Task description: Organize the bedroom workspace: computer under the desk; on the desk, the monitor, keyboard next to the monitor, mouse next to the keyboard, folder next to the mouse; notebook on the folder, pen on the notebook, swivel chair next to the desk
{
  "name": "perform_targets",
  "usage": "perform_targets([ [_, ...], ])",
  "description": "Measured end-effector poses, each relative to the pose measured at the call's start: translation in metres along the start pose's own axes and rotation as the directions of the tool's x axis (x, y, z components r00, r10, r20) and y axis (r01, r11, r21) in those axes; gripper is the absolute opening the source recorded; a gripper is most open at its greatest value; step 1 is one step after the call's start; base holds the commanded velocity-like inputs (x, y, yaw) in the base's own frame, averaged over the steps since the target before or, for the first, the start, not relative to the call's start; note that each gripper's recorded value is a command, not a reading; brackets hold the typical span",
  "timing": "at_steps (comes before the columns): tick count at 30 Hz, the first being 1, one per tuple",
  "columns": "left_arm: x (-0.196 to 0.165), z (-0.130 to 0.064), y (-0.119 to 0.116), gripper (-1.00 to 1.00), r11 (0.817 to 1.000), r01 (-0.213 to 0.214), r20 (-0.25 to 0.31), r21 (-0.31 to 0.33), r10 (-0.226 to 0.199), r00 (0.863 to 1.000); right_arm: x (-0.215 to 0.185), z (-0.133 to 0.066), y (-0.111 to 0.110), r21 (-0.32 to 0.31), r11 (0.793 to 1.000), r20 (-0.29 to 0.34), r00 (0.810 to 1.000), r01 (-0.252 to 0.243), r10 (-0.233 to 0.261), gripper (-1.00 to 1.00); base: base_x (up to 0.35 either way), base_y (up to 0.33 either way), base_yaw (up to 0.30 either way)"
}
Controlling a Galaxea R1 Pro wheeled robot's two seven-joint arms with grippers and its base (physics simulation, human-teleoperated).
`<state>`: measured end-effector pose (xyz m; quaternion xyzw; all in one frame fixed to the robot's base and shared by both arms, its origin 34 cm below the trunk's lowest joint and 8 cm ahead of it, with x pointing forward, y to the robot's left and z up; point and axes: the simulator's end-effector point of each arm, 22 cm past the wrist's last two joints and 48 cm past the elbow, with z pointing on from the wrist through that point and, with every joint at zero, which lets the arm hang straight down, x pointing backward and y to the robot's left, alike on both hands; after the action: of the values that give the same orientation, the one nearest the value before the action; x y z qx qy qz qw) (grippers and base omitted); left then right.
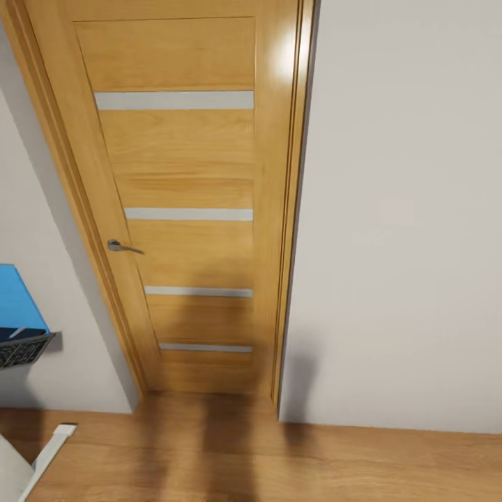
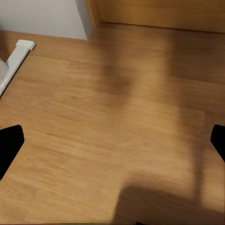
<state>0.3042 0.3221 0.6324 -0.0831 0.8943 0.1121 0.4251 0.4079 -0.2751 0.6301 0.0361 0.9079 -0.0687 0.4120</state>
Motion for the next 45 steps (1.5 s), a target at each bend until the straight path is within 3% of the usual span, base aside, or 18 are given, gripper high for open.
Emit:
perform_targets([
  [21, 0.000, 0.000, -0.001, 1.00, 1.000, -0.001, 0.000, 0.002, 0.001, 1.000, 0.000, 0.000, 0.002, -0.004, 1.000, 0.000, 1.000, 0.003, -0.003, 1.00, -0.001, 0.000, 0.280],
  [31, 0.000, 0.000, -0.001, 1.00, 1.000, -0.001, 0.000, 0.003, 0.001, 1.000, 0.000, -0.002, 0.016, -0.064, 0.996, 0.011, 0.998, 0.069, -0.069, 1.00, 0.000, 0.000, 0.284],
  [45, 0.001, 0.000, -0.001, 1.00, 1.000, -0.002, -0.002, 0.004, 0.002, 1.000, 0.002, -0.002, 0.019, -0.074, 0.994, 0.009, 0.997, 0.081, -0.080, 1.00, -0.194, 0.000, 0.284],
])
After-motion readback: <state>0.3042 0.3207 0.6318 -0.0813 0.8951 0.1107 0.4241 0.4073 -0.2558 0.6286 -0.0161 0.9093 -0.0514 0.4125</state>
